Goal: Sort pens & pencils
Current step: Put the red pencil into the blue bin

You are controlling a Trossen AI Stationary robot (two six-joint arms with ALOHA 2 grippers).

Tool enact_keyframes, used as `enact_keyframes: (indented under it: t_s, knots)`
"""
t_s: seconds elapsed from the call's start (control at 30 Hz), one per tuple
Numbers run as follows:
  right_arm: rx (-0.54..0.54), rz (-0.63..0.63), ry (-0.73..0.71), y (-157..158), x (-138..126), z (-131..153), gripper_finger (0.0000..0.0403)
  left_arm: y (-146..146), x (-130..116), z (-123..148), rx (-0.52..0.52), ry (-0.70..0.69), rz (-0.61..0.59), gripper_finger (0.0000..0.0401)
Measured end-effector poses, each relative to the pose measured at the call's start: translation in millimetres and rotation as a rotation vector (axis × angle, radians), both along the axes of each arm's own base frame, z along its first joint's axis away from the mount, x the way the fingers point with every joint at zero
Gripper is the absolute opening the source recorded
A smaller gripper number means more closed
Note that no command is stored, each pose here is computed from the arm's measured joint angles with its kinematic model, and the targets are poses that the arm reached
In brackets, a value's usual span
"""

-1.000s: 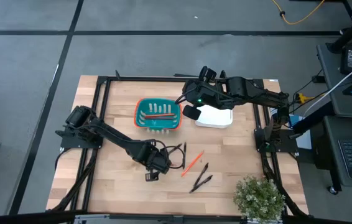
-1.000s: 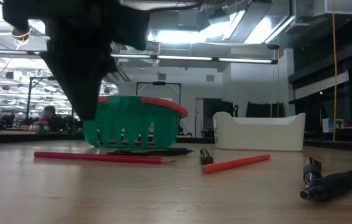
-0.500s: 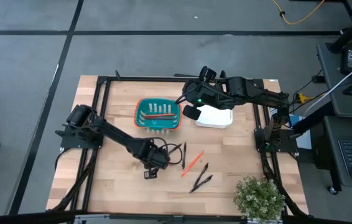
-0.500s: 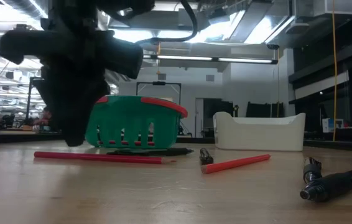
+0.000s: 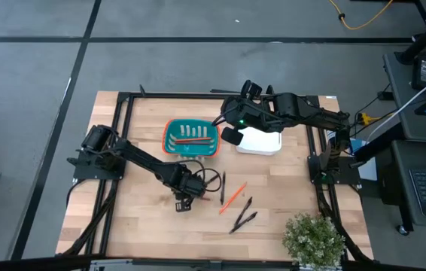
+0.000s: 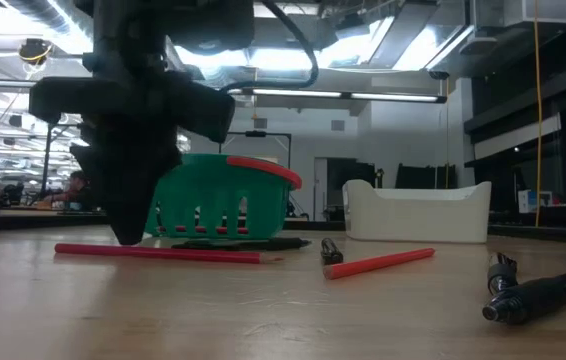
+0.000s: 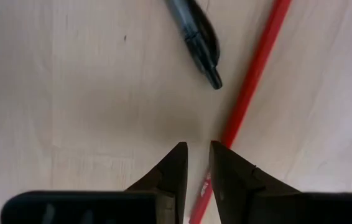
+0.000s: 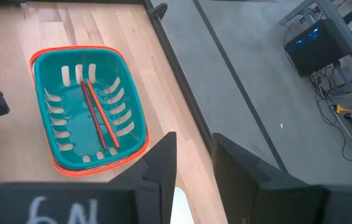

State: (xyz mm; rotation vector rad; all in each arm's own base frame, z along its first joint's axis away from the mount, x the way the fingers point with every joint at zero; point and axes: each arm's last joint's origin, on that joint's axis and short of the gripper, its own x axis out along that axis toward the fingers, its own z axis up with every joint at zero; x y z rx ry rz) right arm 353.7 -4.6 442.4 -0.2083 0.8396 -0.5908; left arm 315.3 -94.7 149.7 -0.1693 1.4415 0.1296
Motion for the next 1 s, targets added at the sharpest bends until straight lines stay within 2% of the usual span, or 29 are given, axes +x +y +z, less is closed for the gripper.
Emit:
enact_keyframes:
  t_s: [1.0]
  knots:
    - [0.001,-0.001,-0.001,-0.1,0.1,0.0,0.0102,2.9,0.0,-2.9,-0.042,0.003,-0.015,0.0063]
